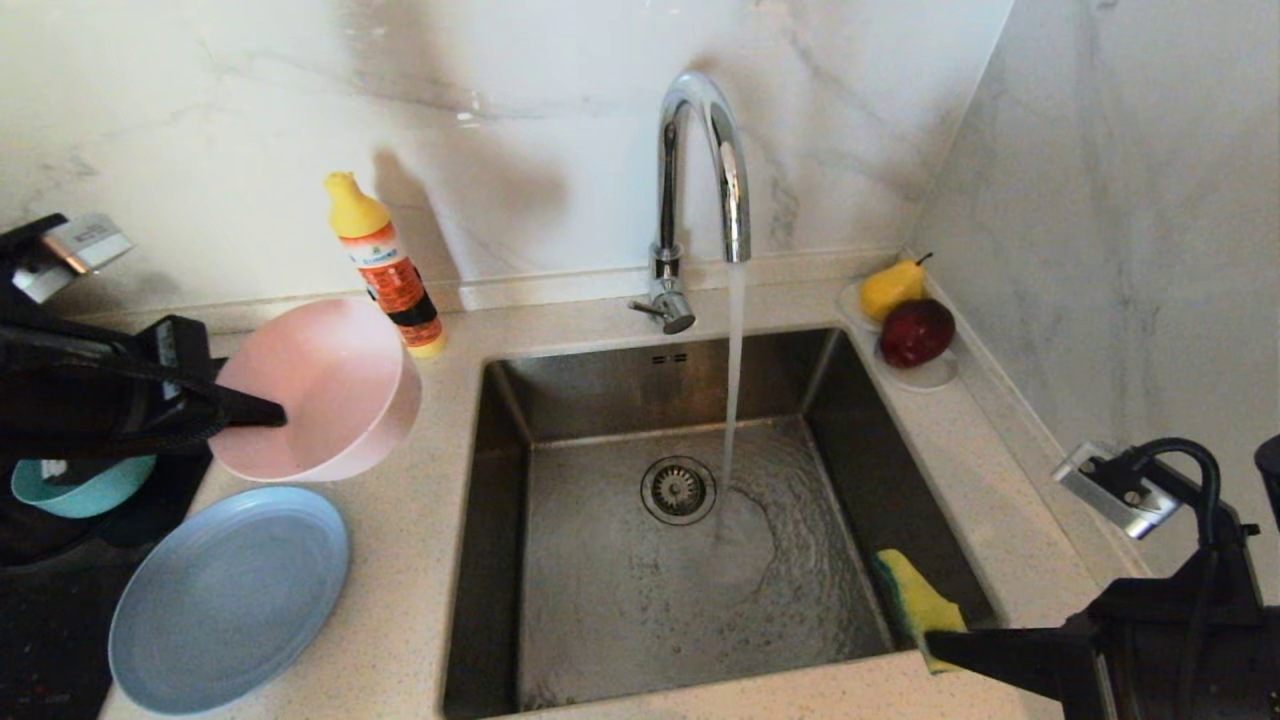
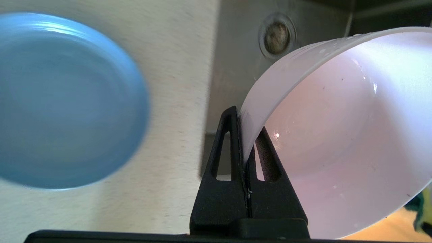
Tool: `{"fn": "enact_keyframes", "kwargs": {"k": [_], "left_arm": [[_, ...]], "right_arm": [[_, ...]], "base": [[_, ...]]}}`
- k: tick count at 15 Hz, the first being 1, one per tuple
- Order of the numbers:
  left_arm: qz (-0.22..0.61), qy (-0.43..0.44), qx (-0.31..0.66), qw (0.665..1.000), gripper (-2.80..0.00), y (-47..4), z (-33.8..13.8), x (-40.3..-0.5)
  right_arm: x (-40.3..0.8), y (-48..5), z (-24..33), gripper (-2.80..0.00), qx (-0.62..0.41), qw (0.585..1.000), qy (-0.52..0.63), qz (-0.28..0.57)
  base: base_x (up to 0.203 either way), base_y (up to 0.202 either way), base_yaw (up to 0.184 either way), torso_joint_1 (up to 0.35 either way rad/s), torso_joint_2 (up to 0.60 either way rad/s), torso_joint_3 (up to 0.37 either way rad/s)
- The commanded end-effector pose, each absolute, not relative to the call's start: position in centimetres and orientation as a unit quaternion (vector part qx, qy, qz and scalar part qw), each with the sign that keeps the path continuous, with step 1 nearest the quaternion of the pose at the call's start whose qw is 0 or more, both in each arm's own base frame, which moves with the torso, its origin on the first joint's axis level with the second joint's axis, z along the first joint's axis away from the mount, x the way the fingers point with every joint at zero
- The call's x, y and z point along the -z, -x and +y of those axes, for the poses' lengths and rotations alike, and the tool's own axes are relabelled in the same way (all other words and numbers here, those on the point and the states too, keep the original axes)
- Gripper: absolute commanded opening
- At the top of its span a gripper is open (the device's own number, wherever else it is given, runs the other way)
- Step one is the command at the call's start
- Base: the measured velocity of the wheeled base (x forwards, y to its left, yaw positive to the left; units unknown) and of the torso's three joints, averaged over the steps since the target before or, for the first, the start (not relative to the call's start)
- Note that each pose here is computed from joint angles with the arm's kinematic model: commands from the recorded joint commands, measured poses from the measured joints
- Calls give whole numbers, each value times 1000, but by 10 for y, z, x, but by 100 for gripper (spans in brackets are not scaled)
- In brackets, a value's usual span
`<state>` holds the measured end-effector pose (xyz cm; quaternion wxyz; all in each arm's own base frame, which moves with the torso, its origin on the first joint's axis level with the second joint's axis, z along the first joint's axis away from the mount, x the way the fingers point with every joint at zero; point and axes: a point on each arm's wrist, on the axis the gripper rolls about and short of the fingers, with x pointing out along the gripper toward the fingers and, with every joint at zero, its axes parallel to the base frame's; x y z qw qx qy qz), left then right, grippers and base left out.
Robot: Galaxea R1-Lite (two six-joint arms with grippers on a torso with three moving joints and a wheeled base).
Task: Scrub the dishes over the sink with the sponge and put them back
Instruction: Wash the bowl
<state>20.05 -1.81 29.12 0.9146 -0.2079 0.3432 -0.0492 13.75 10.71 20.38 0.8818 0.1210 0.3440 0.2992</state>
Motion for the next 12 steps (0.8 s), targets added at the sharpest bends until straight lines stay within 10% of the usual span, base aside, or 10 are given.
{"fn": "enact_keyframes", "kwargs": {"k": [1,12], "left_arm": [[376,191,68,904,-280,-220,-42,-278],[434,184,73,879,-280,-292,-168,-208]], "right_arm": [[-200,-141,110,-280,-297,879,-119,353],[-196,-143,110,-280,-291,879,-118,360]], "base": [[0,0,0,0,0,0],[0,0,0,0,0,0]]}}
